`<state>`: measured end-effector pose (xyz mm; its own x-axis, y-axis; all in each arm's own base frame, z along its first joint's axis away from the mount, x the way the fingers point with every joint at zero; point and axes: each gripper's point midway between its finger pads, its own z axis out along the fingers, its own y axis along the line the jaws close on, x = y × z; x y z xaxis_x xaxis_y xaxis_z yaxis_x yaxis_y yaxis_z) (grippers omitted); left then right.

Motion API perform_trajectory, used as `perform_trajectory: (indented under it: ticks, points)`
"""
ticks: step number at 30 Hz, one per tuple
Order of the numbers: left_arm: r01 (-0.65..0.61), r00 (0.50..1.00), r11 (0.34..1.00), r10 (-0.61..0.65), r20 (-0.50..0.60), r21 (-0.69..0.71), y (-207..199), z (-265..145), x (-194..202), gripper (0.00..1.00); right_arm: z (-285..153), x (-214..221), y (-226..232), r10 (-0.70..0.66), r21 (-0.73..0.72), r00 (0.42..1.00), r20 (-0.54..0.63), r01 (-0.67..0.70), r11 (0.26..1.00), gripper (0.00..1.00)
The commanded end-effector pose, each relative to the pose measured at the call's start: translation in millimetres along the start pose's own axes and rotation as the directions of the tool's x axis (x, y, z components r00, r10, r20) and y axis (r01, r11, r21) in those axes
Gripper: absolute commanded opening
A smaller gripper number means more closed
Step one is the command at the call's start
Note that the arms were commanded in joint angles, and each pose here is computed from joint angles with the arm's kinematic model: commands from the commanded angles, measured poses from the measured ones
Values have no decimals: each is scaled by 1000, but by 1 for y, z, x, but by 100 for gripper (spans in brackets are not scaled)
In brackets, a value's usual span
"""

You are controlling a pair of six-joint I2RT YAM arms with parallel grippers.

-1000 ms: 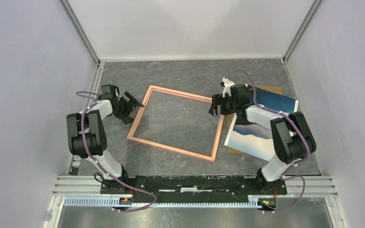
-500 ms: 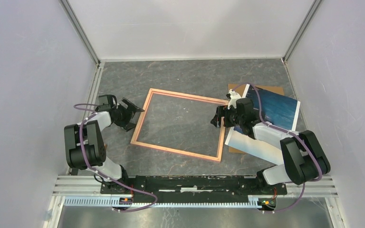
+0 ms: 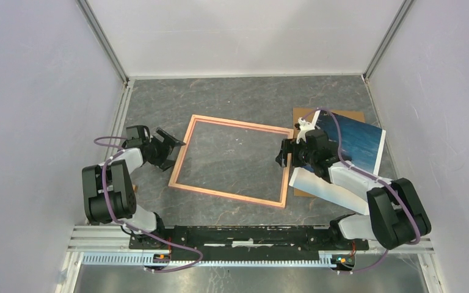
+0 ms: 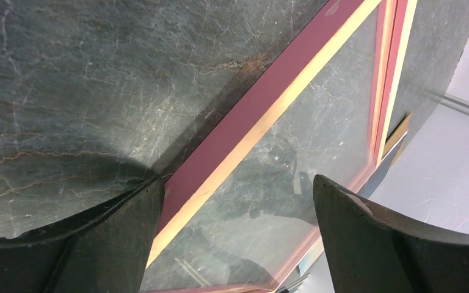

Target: Put the photo into the frame

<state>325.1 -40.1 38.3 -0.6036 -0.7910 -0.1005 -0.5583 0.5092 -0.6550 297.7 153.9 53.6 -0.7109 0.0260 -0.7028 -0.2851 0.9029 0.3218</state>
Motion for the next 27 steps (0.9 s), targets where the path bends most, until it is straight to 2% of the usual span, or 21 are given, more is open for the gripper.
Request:
perform_trajectory:
  ticks: [1,8,13,17,20,22,23,25,27]
  points:
    - [81,994,976,-95,-62,-202,55,-5,34,100,9,16,1,13,-27,999,-36,-14,1000,87]
    - [162,985,959,-170,-15,-232,72,-19,45,100,23,-2,10,-9,-67,1000,-22,8,998,86]
    - [217,973,958,-228,-43,-187,72,-23,65,100,45,-27,29,-6,-146,1000,-4,5,989,86]
    - [263,961,950,-274,-47,-169,77,-30,81,99,69,-57,34,-61,-158,998,16,63,985,86]
    - [247,968,957,-252,-13,-153,73,-42,82,100,88,-66,32,-121,-148,992,-30,115,982,86]
    - [218,976,965,-218,13,-145,66,-57,80,100,95,-70,25,-158,-95,983,-90,150,984,86]
    - [194,981,968,-192,30,-157,62,-68,79,100,95,-75,15,-168,-23,980,-110,167,986,86]
    - [112,987,979,-90,133,-168,47,-97,58,100,84,-86,-9,-163,163,976,-146,186,969,86]
    - [31,960,982,22,280,-186,30,-130,30,100,62,-99,-26,-158,342,974,-162,206,917,90]
